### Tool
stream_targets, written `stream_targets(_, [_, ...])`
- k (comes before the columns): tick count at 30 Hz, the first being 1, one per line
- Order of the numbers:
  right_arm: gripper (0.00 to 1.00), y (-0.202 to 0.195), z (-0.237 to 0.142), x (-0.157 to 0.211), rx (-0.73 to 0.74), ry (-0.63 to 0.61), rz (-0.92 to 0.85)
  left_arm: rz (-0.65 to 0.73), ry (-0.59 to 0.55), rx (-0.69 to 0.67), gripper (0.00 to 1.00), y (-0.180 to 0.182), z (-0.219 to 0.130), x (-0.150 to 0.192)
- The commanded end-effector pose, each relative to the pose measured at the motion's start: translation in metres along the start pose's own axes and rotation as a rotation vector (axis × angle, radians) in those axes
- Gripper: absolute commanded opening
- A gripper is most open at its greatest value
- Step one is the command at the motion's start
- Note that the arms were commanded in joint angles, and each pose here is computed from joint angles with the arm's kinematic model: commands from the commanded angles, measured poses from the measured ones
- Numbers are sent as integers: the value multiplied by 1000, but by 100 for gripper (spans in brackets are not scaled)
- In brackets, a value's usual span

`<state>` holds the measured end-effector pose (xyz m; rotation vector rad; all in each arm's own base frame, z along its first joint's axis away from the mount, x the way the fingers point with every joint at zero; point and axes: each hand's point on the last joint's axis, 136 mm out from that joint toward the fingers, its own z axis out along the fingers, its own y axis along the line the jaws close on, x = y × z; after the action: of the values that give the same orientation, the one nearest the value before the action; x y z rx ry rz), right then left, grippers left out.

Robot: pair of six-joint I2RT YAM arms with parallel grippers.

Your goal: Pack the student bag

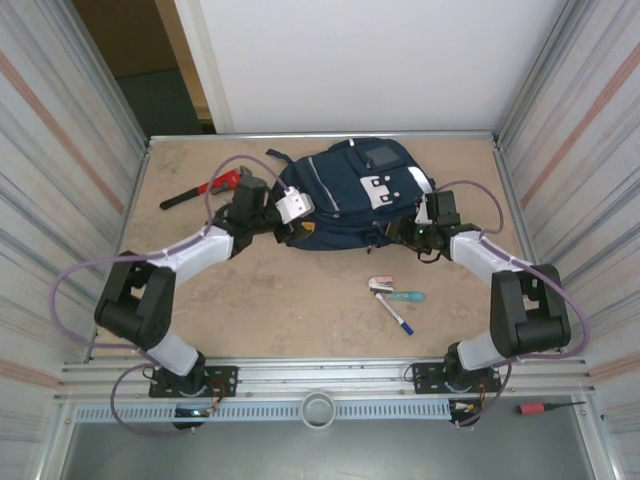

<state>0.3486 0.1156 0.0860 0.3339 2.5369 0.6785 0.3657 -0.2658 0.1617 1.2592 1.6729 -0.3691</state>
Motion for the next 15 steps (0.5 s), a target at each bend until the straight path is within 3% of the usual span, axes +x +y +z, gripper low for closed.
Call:
stream_targets(1, [49,-2,-33,-15,90,-96,-97,-95,-1,-161,65,9,-15,-21])
stream_targets(5, [58,38,-52,-28,50,-200,-234,-212,61,-225,64,0,-15,-24])
stream_targets(8, [62,86,-45,-25,-77,-171,-306,-271,97,-203,63,-13,-9,-28])
stream_targets(15, [66,113,-9,-42,-230,-35,-116,-365,147,-184,62,-18,0,-25])
